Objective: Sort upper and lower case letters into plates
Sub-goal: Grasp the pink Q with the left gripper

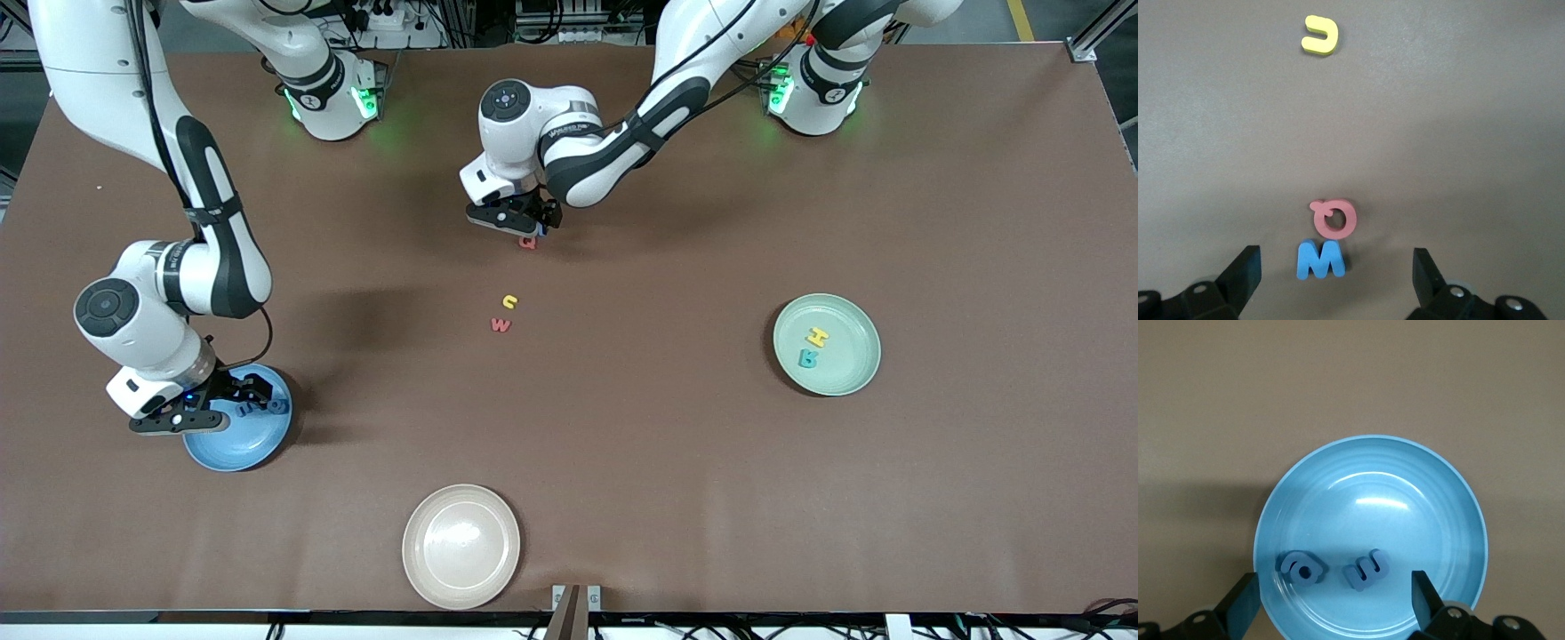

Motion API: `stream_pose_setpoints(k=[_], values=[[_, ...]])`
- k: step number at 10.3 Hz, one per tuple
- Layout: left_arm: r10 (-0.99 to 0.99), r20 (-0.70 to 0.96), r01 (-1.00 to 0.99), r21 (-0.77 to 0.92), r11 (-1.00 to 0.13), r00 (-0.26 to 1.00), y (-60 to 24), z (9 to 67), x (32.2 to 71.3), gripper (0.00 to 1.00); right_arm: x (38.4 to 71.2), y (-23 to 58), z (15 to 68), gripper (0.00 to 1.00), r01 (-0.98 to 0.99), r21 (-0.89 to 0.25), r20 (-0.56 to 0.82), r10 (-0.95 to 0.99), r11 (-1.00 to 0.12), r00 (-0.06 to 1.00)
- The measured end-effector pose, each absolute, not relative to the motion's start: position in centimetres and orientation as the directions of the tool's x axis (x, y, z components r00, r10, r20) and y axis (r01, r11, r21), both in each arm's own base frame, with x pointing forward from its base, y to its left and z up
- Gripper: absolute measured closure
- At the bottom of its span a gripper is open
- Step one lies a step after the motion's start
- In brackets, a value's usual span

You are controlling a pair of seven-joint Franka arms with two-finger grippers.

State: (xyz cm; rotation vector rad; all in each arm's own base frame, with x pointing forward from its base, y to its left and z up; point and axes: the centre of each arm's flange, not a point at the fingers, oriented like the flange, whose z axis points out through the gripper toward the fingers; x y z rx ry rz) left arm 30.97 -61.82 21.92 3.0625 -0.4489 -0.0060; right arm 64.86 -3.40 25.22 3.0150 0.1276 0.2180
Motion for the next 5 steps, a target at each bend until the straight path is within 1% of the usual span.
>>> stream_pose_setpoints(k=[5], values=[[-0.292,0.02,-0.292,0.021,-0.956,0.956,-61.7,19.1,31.0,0.0,64.2,-3.3,24.5,0.0,0.079,0.112,0.072,0.087,-0.991,0.994]])
